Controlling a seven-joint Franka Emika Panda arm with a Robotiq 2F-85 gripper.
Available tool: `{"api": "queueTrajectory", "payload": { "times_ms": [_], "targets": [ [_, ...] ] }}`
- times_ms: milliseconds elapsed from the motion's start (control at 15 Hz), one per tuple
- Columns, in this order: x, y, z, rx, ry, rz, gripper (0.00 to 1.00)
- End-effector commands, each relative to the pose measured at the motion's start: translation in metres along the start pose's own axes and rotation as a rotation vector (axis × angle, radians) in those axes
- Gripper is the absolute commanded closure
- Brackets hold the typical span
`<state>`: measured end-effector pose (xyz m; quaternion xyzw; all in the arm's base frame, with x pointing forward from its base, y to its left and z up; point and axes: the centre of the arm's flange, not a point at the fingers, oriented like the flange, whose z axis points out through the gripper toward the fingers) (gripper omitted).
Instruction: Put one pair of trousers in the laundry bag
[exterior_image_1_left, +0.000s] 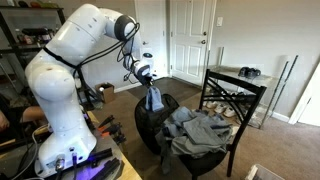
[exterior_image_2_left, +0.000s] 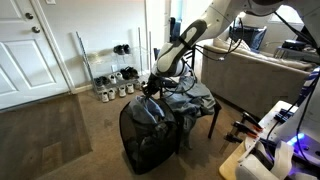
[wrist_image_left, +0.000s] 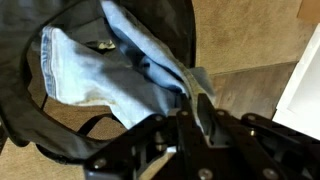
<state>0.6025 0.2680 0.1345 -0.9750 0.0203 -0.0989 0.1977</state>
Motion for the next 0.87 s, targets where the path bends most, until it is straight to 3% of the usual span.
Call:
{"api": "queueTrajectory", "payload": {
  "times_ms": [0,467,533,600,800],
  "targets": [
    [0.009,0.012,-0.005,0.009,0.019,0.008,0.52],
    [0.016,0.049,-0.036,0.012,0.209,0.182,0.08],
    [0.028,0.042,-0.021,0.01,0.174,0.146,0.02],
    [0.029,0.045,-0.022,0.008,0.181,0.149,0.19],
    [0.028,0.042,-0.02,0.01,0.18,0.145,0.02]
  ]
}}
